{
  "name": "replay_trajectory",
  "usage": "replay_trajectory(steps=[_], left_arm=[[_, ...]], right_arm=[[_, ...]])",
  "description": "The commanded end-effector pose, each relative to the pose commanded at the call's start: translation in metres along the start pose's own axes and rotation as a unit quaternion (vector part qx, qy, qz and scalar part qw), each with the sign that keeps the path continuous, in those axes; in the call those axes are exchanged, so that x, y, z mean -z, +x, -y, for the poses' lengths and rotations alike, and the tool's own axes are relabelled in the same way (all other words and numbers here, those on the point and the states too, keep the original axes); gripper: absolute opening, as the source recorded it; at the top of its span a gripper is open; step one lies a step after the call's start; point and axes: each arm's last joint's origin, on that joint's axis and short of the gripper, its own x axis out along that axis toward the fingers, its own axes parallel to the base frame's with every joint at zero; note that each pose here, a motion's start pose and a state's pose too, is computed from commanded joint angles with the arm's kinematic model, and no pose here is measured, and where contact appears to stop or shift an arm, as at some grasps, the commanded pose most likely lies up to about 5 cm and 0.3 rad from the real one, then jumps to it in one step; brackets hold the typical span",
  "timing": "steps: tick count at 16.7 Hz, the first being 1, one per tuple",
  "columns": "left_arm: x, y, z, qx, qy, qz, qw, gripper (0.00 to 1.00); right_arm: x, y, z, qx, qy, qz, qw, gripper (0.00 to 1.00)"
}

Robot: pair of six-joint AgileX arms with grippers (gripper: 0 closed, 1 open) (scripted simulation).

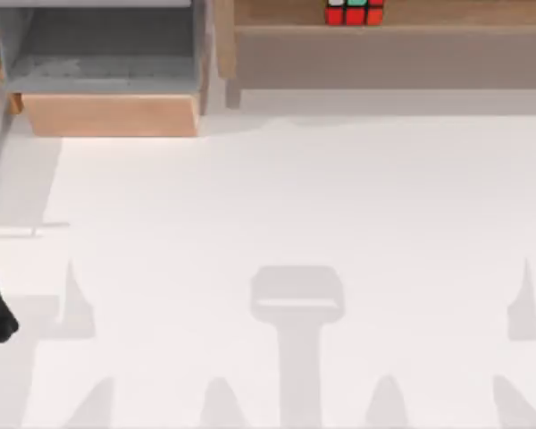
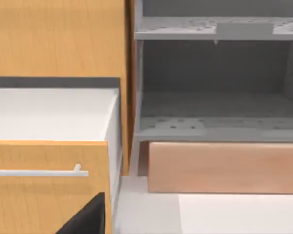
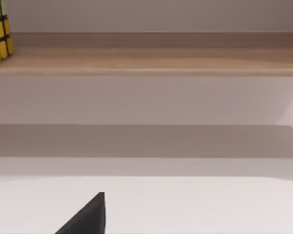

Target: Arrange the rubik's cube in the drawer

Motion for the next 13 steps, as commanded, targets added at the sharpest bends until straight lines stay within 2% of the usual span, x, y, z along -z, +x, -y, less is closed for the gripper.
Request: replay_trajectory(steps=[3, 6, 10, 13], left_arm=[[-0.002, 0.000, 0.000, 0.000, 0.000, 0.000, 1.000, 1.00], [-0.017, 0.003, 0.002, 0.000, 0.000, 0.001, 1.000, 1.00], [-0.056, 0.017, 0.009, -0.002, 0.001, -0.002, 1.000, 1.00], [-0.092, 0.043, 0.021, -0.001, 0.001, -0.004, 1.000, 1.00]], right_arm=[[0.000, 0.000, 0.000, 0.000, 0.000, 0.000, 1.000, 1.00], [0.000, 0.000, 0.000, 0.000, 0.000, 0.000, 1.000, 1.00], [0.000, 0.000, 0.000, 0.000, 0.000, 0.000, 1.000, 1.00], [0.000, 0.000, 0.000, 0.000, 0.000, 0.000, 1.000, 1.00]])
